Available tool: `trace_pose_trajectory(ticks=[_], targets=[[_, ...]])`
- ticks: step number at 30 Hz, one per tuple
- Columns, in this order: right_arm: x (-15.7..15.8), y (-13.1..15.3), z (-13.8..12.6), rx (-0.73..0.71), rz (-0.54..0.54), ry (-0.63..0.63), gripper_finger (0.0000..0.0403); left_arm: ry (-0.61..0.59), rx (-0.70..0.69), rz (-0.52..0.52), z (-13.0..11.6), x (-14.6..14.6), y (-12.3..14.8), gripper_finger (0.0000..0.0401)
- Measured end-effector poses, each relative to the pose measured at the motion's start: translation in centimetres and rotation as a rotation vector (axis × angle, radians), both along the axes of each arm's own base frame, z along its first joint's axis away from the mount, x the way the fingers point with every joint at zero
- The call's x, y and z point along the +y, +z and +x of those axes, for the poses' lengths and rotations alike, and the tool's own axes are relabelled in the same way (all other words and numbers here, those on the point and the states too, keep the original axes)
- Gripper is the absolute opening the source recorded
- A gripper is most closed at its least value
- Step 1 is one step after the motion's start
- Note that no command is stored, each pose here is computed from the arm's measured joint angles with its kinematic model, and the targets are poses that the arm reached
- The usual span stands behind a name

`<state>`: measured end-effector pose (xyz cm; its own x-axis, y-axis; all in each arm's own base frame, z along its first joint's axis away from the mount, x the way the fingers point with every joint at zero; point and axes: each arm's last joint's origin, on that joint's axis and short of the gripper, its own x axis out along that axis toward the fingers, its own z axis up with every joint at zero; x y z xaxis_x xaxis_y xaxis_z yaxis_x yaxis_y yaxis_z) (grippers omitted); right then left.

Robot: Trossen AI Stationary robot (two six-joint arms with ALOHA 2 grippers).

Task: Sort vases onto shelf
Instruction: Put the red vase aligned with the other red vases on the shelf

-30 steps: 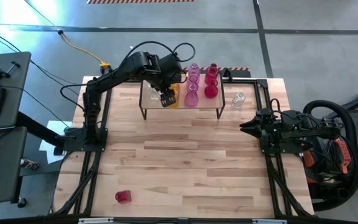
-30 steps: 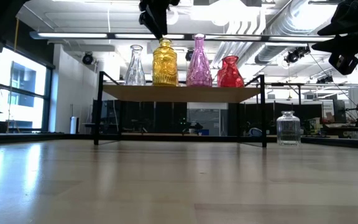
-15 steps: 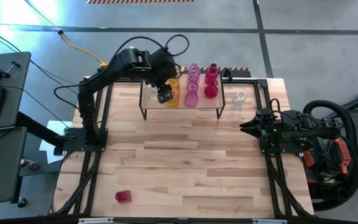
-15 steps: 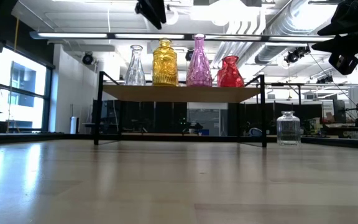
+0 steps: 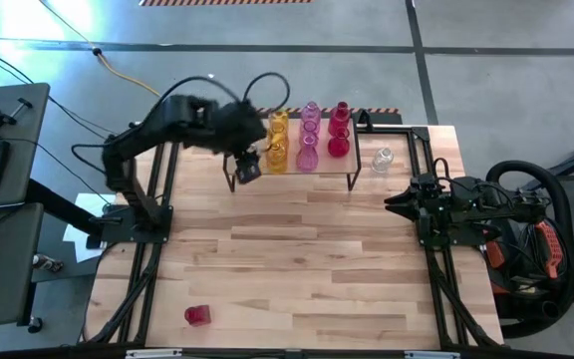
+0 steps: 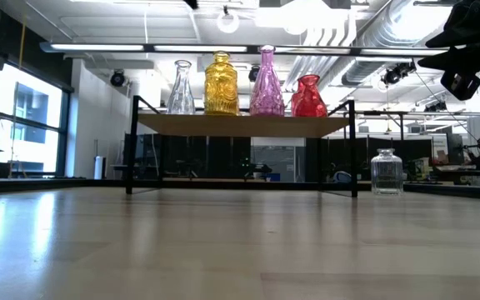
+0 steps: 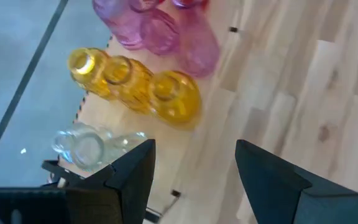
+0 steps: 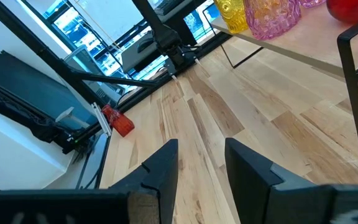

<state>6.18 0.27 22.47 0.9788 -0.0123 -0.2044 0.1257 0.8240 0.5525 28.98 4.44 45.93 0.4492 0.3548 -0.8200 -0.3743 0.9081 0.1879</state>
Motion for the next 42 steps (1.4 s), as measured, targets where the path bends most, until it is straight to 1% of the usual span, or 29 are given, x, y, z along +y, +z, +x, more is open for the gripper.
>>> trace_pose_trajectory(ticks=[3,10,15,19,22,28,33,39,42], targets=[[0.0,0.0,0.0,0.000,0.000,0.000,0.0114,0.002,0.001,-0.025,-1.0,-1.7,-0.4,0.0213],[0.0,0.0,0.0,0.000,0.000,0.000,0.0114,0.020,0.050,-0.089,-3.4,-5.5,-2.6,0.0213],[0.0,0.0,0.0,0.000,0.000,0.000,0.0114,0.035,0.105,-0.190,-5.3,-7.8,-4.9,0.0213],[0.0,0.0,0.0,0.000,0.000,0.000,0.0114,0.051,0.130,-0.243,-7.0,-9.9,-6.4,0.0213],[0.0,0.0,0.0,0.000,0.000,0.000,0.0114,0.037,0.157,-0.278,-8.1,-11.9,-7.4,0.0213],[0.0,0.0,0.0,0.000,0.000,0.000,0.0114,0.015,0.231,-0.287,-10.0,-15.7,-9.7,0.0213],[0.0,0.0,0.0,0.000,0.000,0.000,0.0114,-0.003,0.293,-0.335,-11.3,-18.7,-12.7,0.0213],[0.0,0.0,0.0,0.000,0.000,0.000,0.0114,-0.012,0.271,-0.387,-12.8,-21.6,-15.4,0.0213],[0.0,0.0,0.0,0.000,0.000,0.001,0.0114,-0.008,0.263,-0.427,-13.4,-22.6,-16.1,0.0213]])
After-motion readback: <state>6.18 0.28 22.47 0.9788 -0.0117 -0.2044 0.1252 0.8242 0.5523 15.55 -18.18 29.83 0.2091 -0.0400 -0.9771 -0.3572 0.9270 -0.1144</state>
